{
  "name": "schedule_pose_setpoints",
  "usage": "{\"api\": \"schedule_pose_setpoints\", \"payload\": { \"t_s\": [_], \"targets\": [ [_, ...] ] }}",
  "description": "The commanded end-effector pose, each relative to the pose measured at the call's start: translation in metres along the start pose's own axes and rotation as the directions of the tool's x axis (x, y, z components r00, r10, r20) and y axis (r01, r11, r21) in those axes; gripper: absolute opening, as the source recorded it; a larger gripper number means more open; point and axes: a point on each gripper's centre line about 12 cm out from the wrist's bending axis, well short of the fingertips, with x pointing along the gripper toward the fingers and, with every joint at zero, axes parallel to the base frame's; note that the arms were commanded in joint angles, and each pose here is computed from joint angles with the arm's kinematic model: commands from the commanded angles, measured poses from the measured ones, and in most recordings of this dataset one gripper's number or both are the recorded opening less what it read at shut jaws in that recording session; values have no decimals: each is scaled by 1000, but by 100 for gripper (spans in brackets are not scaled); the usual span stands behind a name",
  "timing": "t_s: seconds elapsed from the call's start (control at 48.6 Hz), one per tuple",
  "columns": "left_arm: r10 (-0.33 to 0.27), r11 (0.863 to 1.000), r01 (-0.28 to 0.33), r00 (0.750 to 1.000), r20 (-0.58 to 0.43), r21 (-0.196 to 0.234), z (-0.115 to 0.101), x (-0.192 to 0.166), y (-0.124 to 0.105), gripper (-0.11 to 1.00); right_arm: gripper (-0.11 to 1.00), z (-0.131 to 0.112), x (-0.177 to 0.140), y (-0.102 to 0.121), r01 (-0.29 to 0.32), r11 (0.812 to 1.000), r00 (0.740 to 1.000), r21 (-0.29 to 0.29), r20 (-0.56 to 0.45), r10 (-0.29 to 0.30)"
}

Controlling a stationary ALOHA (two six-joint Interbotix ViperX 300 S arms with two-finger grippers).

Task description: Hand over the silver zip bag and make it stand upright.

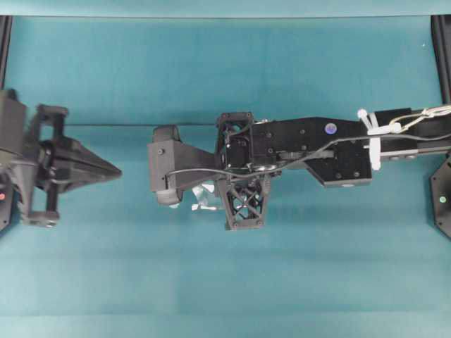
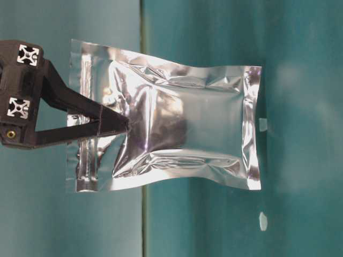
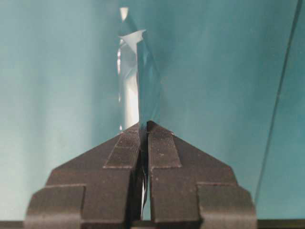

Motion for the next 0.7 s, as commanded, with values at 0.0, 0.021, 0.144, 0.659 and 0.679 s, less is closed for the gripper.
{"api": "schedule_pose_setpoints", "payload": {
  "t_s": [0.0, 0.021, 0.144, 0.659, 0.679],
  "targets": [
    [-3, 1000, 3, 1000, -2, 6, 3, 4, -1, 0, 1, 4, -10, 1, 4, 1000, 1000, -8, 31, -4],
    [-3, 1000, 3, 1000, -6, 7, 2, 5, -1, 1, 1, 4, -10, 0, 4, 1000, 1000, -5, 31, -4],
    [1, 1000, -1, 1000, -28, 2, -4, 7, 0, 19, 1, 5, -10, 0, 7, 1000, 999, -6, 34, -7],
    [-3, 998, -4, 994, -114, -64, -32, 25, -1, 91, 1, 2, -3, 0, 10, 1000, 1000, -7, 20, -10],
    [-3, 998, -4, 994, -112, -64, -32, 26, -1, 91, 1, 2, -3, 0, 10, 1000, 1000, -7, 20, -10]
  ]
}}
